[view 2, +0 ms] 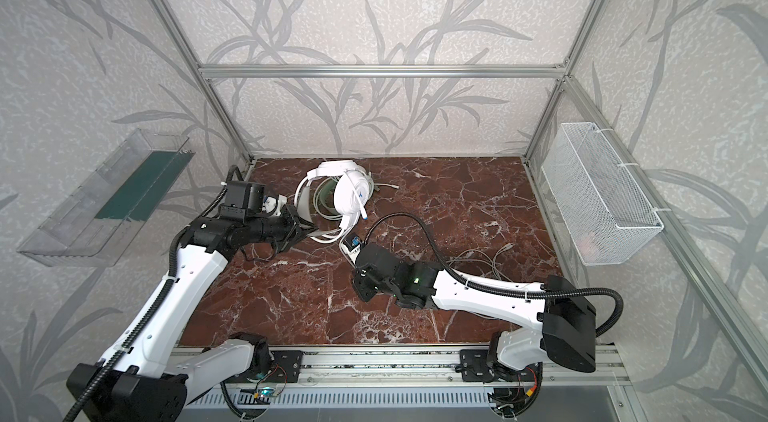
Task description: Wrap the headphones
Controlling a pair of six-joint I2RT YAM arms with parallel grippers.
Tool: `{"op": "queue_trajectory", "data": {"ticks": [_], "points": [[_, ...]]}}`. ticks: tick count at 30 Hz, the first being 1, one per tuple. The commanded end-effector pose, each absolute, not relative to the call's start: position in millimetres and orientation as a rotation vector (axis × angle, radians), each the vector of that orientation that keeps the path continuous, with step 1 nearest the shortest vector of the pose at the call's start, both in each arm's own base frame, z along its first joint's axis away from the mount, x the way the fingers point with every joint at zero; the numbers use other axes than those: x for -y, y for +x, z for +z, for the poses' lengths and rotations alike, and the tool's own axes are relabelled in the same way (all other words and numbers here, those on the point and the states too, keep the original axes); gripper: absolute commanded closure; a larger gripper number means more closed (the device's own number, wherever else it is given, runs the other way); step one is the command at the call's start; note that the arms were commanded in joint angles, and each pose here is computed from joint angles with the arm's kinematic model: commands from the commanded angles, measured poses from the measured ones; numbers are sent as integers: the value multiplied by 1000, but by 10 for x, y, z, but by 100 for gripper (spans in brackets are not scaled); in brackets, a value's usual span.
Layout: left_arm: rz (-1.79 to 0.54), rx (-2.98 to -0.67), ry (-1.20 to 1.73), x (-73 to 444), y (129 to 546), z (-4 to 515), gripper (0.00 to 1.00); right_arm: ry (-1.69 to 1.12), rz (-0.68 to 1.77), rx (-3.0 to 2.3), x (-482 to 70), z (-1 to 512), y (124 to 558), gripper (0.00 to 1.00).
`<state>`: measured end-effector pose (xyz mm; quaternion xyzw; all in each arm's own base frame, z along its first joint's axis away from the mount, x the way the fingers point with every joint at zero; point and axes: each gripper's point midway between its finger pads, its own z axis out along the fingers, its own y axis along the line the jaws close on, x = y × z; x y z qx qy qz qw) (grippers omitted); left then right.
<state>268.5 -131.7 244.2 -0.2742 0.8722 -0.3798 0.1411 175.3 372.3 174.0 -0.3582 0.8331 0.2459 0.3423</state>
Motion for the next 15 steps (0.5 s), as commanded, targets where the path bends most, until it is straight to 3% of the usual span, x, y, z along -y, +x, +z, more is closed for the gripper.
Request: {"op": "queue_trajectory", "data": {"ticks": [1,8,15], "points": [[-1068,-2457,-753,1267,2792,2620,100,-1082,572,-2176,-3628,1671,1546,100],[-785,-2514,-788,963,2697,2461,100,-1162,570,-2156,-3577,1766,1439,100],[-667,-2561,-775,855,2670,2380,100,-1218,496,-2096,-3468,1905,1410,100]]}}
